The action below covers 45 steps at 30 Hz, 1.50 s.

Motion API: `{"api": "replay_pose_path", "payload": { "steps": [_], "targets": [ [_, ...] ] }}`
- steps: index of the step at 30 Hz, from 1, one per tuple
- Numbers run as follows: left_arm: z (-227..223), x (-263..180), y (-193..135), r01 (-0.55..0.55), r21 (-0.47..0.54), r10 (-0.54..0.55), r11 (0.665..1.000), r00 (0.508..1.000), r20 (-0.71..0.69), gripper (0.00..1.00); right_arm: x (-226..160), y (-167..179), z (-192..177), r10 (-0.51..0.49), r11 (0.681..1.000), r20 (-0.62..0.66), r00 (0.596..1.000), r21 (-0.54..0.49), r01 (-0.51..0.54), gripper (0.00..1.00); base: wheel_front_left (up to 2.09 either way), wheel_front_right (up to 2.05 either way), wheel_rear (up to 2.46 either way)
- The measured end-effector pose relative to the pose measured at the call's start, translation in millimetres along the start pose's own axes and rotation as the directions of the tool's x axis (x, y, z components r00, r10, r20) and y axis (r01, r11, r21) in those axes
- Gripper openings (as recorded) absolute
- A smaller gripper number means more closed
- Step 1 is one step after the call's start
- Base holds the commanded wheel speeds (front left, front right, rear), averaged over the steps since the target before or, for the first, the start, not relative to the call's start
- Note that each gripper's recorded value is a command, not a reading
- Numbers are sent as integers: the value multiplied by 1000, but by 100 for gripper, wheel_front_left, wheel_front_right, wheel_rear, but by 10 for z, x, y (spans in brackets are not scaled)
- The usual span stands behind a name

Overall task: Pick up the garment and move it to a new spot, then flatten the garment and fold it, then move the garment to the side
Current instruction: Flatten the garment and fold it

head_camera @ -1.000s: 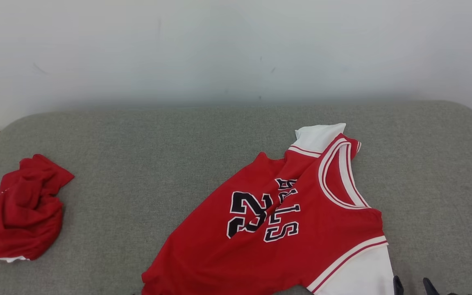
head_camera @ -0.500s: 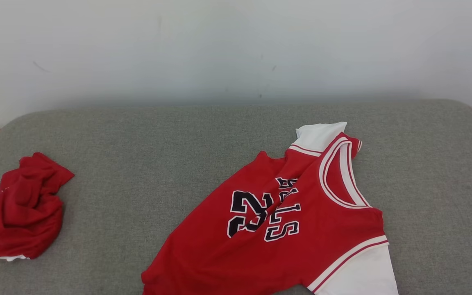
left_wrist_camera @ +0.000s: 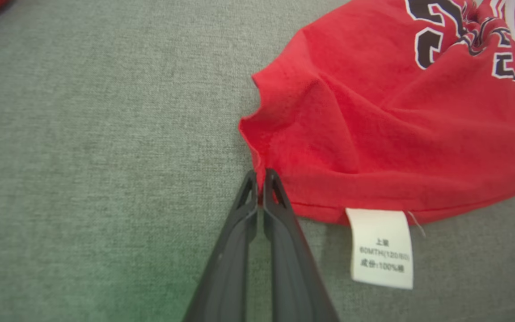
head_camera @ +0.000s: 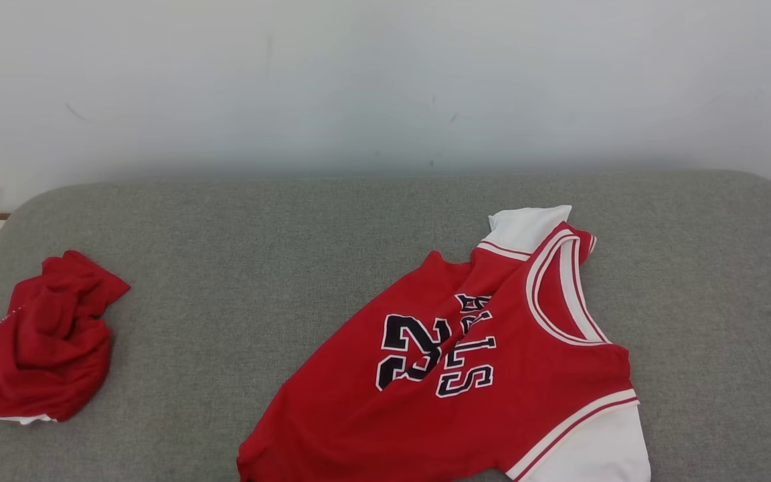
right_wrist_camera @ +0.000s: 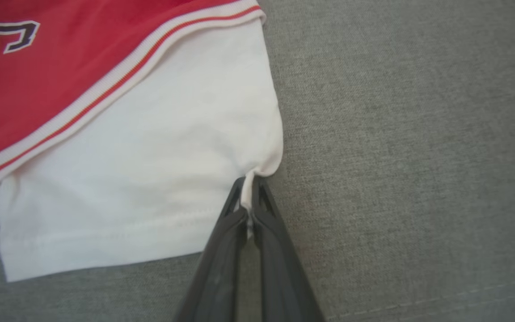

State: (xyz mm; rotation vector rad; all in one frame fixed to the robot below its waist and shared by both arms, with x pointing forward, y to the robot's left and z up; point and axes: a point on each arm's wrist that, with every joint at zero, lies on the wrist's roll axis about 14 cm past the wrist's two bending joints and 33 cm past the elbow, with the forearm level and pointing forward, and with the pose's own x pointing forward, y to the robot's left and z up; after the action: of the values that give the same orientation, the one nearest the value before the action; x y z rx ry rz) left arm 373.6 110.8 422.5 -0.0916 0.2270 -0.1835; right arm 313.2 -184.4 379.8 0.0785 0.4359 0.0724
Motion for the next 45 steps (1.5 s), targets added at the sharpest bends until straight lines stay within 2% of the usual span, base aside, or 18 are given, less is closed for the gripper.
{"api": "replay_pose_path", "payload": {
  "steps": [10,17,22,25,30,35,40,42,45],
  "targets": [
    [179,-220,99,-47,-15,48,999,995,92,0,-181,142,225,31,996,115,993,84,-41,0,0,0,0],
    [495,-168,28,-12,-6,13,1000,984,178,0,-251,259,679,66,983,222,973,150,-101,0,0,0,0],
    [1096,135,-82,51,29,-57,998,958,280,0,-90,361,1307,125,980,321,939,105,-166,0,0,0,0],
    [1525,388,-212,114,95,-140,989,933,332,0,84,375,1766,142,971,389,910,123,-204,0,0,0,0],
    [2203,863,-276,153,229,-232,961,898,374,0,452,349,2560,176,974,469,865,42,-221,0,0,0,0],
    [2781,1358,-242,143,289,-255,947,879,402,0,847,227,3266,183,978,512,839,-4,-210,0,0,0,0],
    [3176,1848,-227,149,270,-251,951,882,400,0,1240,110,3791,169,972,522,836,53,-230,0,0,0,0],
    [3308,2030,-228,134,302,-250,944,887,389,0,1369,29,4002,151,971,532,833,80,-227,0,0,0,0],
    [3553,2247,-296,130,324,-261,937,877,403,0,1508,-160,4328,104,983,560,822,68,-171,0,0,0,0]
  ]
}}
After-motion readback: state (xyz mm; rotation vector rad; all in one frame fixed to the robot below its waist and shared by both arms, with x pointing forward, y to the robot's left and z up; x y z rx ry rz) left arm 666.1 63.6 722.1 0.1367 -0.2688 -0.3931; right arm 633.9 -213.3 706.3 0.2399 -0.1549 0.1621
